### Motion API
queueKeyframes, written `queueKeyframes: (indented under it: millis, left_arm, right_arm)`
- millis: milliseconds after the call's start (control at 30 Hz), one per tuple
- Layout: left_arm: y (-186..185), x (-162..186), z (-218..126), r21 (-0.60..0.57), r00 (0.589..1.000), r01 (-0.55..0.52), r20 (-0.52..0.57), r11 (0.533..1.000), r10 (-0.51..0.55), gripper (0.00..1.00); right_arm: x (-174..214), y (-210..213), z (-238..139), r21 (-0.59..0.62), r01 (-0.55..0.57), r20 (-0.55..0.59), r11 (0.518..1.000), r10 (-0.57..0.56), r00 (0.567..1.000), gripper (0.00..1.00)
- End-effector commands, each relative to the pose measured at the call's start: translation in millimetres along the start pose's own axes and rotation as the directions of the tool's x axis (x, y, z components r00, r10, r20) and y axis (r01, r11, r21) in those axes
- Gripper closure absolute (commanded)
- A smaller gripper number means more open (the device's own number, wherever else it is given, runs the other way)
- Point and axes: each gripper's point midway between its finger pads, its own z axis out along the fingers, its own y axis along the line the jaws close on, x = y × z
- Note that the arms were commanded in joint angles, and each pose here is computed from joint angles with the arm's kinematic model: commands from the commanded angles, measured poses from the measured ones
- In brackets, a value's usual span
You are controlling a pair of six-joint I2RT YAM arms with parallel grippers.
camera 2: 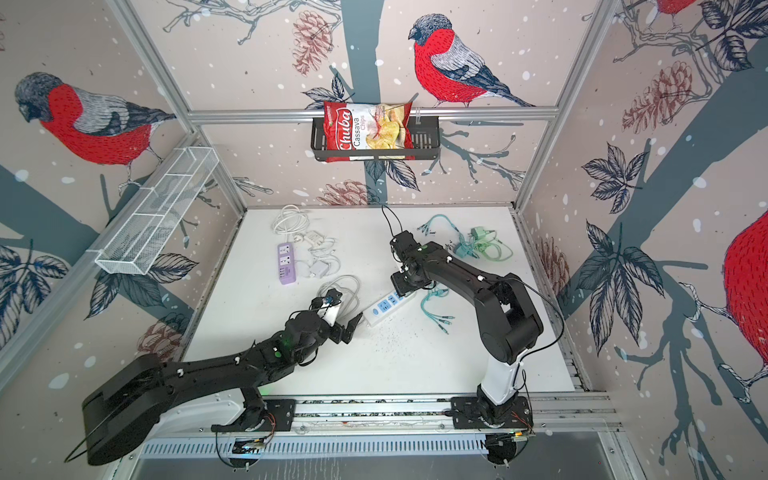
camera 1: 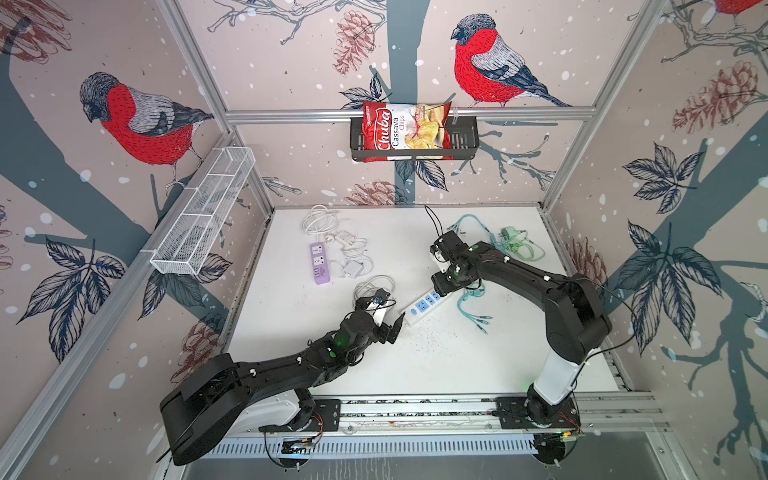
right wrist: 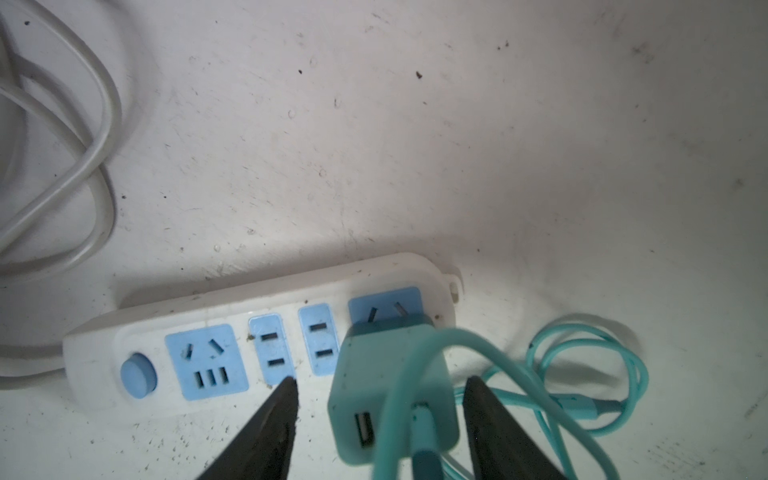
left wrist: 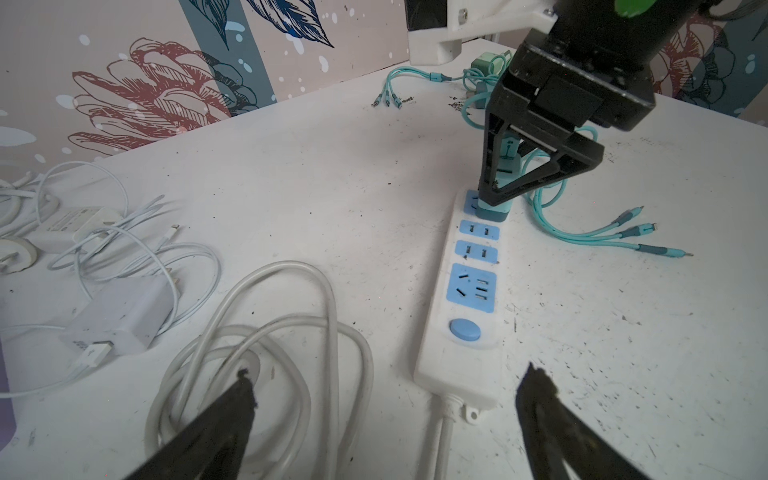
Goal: Insert the plug
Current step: 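Open the right gripper and raise it away toward the green chargers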
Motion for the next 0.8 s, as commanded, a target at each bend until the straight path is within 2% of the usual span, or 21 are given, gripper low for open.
queueKeyframes:
  millis: [0,333,567,667,767]
  left_arm:
    - [1.7,-5.9,-0.2,-0.01,1.0,0.007,0.017,1.0,-0.006,0.04]
    - [-0.2,-32.3,8.3,-0.025,0.998,-0.023,0.052,0.999,0.025,0.03]
    - [-1.1,-47.3,22.0,-0.051,0.998,-0.044,0.04,0.998,0.046,0.03]
    - [-3.0,-56.0,24.2,-0.048,0.997,-0.061,0.047,0.997,0.064,0.03]
    - [-3.1,-66.7,25.4,-0.056,0.994,-0.078,0.068,0.995,0.081,0.03]
  right_arm:
    - [1.4,2.3,-4.5,-0.012,-0.022,0.007,1.0,0.022,1.0,0.33]
    - [42.8,12.2,-24.8,-0.098,-0.109,0.059,0.989,0.115,0.992,0.32]
    - [66.7,20.3,-64.8,-0.156,-0.166,0.138,0.974,0.187,0.973,0.32]
    - [69.8,11.3,-90.4,-0.145,-0.219,0.21,0.965,0.246,0.946,0.32]
    - [63.1,-11.2,-114.1,-0.101,-0.334,0.314,0.937,0.348,0.883,0.29]
